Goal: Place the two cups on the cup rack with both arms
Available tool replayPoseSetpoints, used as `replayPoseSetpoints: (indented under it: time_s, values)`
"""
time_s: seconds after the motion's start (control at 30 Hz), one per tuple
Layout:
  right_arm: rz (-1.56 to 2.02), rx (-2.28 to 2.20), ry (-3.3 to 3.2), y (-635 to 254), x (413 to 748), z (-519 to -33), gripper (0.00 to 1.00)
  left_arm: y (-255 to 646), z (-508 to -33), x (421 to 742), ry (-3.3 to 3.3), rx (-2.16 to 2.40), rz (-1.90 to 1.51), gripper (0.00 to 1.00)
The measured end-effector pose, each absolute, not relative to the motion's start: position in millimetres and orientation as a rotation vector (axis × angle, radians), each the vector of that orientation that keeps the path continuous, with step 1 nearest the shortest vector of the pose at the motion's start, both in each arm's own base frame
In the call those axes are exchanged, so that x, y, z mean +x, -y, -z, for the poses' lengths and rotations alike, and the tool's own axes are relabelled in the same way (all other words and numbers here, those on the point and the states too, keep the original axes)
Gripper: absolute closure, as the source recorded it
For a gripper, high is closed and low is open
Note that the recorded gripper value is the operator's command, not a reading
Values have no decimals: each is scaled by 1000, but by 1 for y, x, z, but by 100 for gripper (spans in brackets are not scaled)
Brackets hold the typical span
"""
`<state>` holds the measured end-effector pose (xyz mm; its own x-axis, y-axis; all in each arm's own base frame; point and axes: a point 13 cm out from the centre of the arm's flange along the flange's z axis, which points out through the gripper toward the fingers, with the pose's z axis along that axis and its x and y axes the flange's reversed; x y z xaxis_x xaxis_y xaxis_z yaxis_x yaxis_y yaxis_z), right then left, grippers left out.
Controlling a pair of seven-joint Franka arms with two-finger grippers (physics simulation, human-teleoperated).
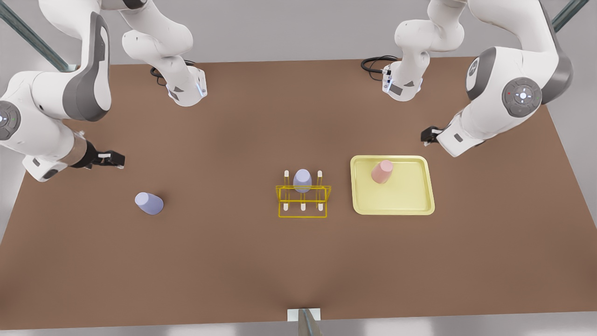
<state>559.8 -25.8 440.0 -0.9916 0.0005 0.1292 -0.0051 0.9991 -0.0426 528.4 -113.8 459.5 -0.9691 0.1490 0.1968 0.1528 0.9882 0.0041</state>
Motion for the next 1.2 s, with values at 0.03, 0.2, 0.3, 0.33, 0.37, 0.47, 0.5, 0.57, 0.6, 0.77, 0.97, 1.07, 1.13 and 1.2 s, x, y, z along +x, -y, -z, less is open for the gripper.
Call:
replayPoseSetpoints:
  time_s: [0.03, 0.2, 0.3, 0.33, 0.37, 0.47, 0.5, 0.57, 0.6, 0.77, 0.97, 1.07, 1.13, 1.2]
  values:
    - [-58, 5, 3023, 25, 563, -440, 0, 116, -459, 531, 2946, -228, 26, 0]
    - [-63, -52, 2940, 50, 594, -352, 0, 136, -308, 466, 2747, -291, 82, 0]
    - [-33, -115, 2848, 86, 609, -232, 0, 172, -232, 440, 2754, -391, 96, 0]
    - [-23, -112, 2850, 86, 614, -208, 0, 178, -212, 434, 2769, -407, 93, 0]
    - [-10, -106, 2859, 85, 616, -189, 0, 181, -195, 432, 2790, -410, 88, 0]
    - [58, -100, 2933, 68, 620, -157, 0, 183, -169, 446, 2867, -384, 58, 0]
    - [75, -94, 2958, 61, 618, -152, 0, 180, -162, 447, 2881, -370, 53, 0]
    - [92, -90, 3008, 57, 616, -147, 0, 177, -151, 449, 2907, -334, 47, 0]
    - [95, -88, 3030, 56, 616, -145, 0, 177, -147, 450, 2917, -321, 45, 0]
    - [91, -70, 3107, 59, 621, -142, 0, 182, -128, 457, 2950, -272, 36, 0]
    - [85, -47, 3125, 68, 608, -136, 0, 179, -113, 458, 2962, -209, 34, 0]
    - [83, -29, 3111, 71, 593, -127, 0, 178, -112, 457, 2973, -190, 33, 0]
    - [78, -16, 3101, 72, 582, -116, 0, 179, -110, 458, 2983, -178, 28, 0]
    - [74, -2, 3097, 73, 574, -108, 0, 179, -105, 460, 2988, -164, 25, 0]
